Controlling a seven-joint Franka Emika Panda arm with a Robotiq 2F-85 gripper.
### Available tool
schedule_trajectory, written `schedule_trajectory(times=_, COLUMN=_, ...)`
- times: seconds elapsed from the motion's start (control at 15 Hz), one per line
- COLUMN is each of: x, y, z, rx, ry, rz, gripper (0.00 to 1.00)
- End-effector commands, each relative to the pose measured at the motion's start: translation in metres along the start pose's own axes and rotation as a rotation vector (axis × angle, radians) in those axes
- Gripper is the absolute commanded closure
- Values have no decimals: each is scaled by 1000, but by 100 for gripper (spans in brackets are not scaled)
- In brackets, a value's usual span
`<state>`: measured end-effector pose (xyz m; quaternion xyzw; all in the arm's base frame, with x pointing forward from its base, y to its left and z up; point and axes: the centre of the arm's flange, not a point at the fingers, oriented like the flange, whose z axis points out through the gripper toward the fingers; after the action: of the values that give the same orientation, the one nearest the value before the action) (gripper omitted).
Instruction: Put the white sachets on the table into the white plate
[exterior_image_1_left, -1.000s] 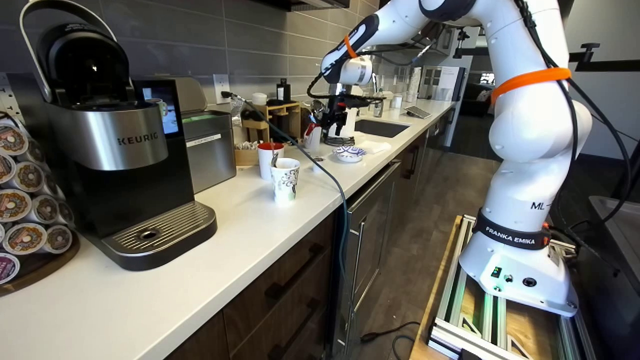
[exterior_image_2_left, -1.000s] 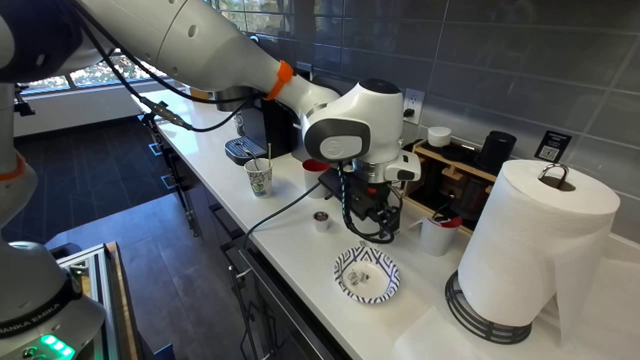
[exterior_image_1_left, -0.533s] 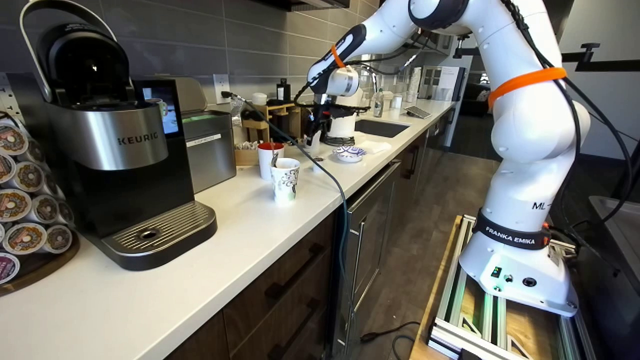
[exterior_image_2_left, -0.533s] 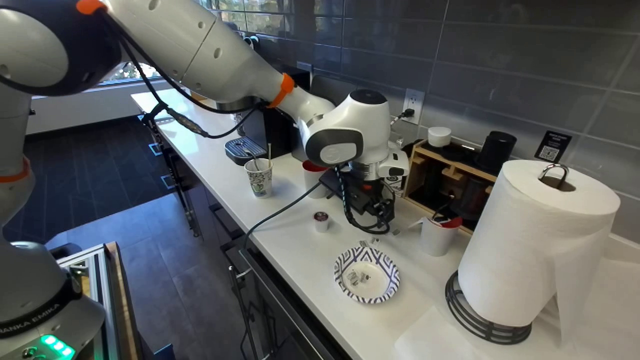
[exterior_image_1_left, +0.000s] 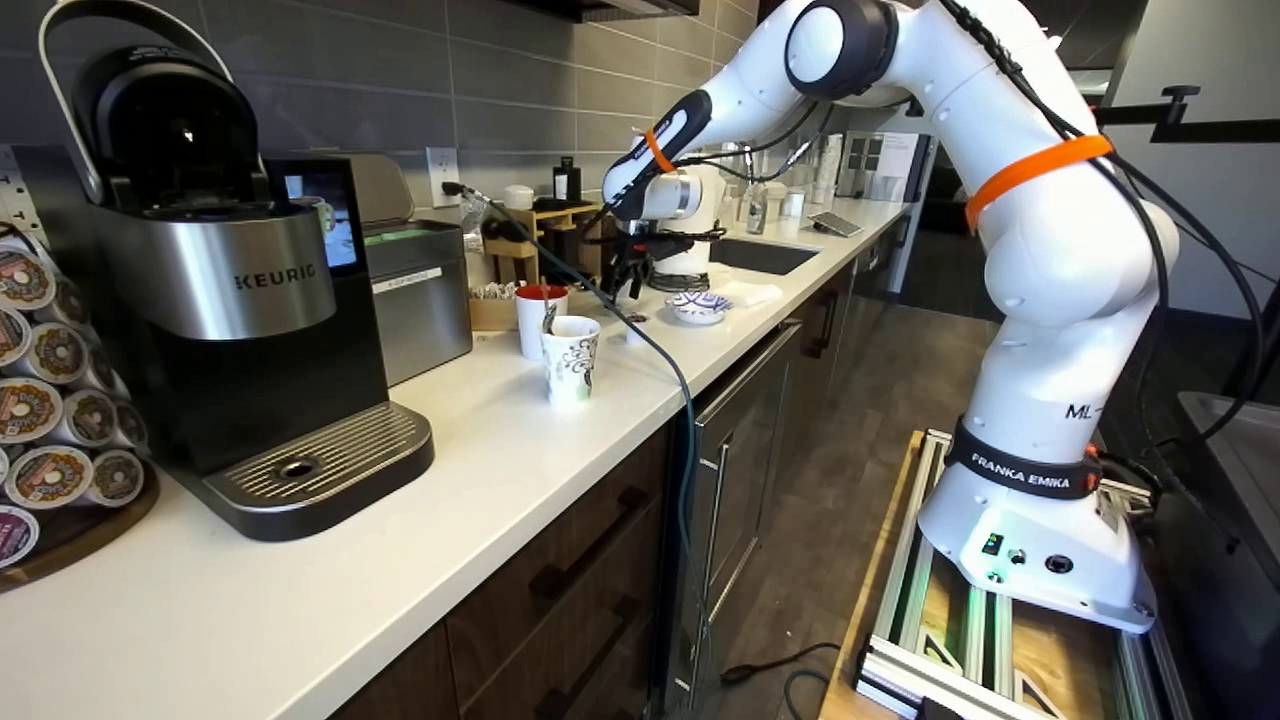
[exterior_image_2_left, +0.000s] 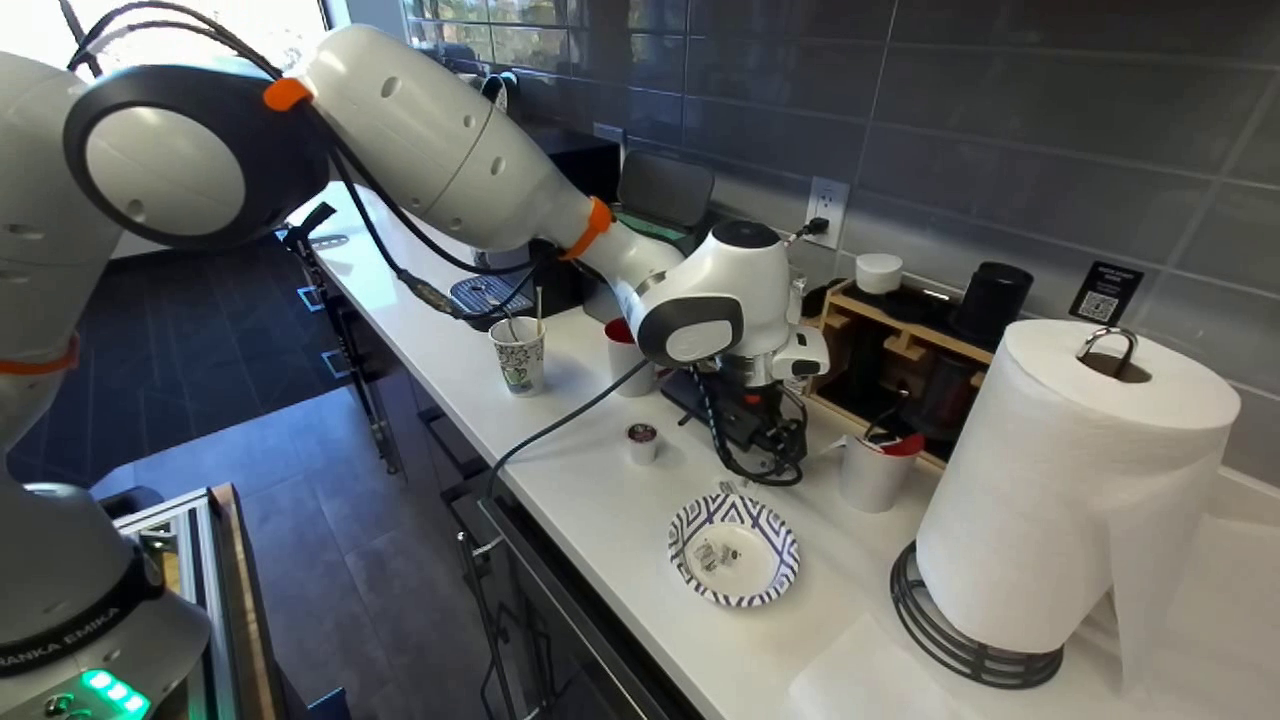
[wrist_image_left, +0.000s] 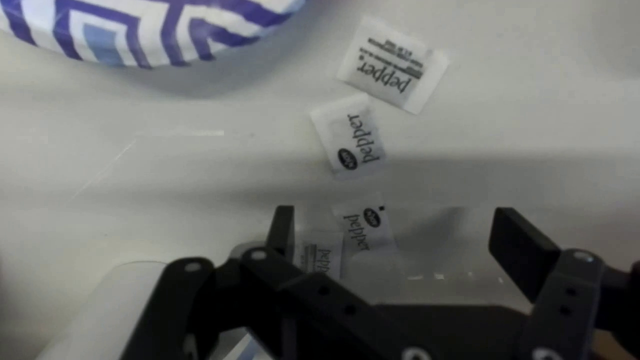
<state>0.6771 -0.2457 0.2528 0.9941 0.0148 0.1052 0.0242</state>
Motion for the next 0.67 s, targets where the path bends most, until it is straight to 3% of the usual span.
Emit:
schedule_trajectory(times=0.0, x=23, y=6, z=17, rx=-24, ry=16, rz=-19, gripper=0)
schedule_trajectory(times=0.6, x=38, y=17, z=42, rx=-41, ry=-14, rz=-41, gripper=0)
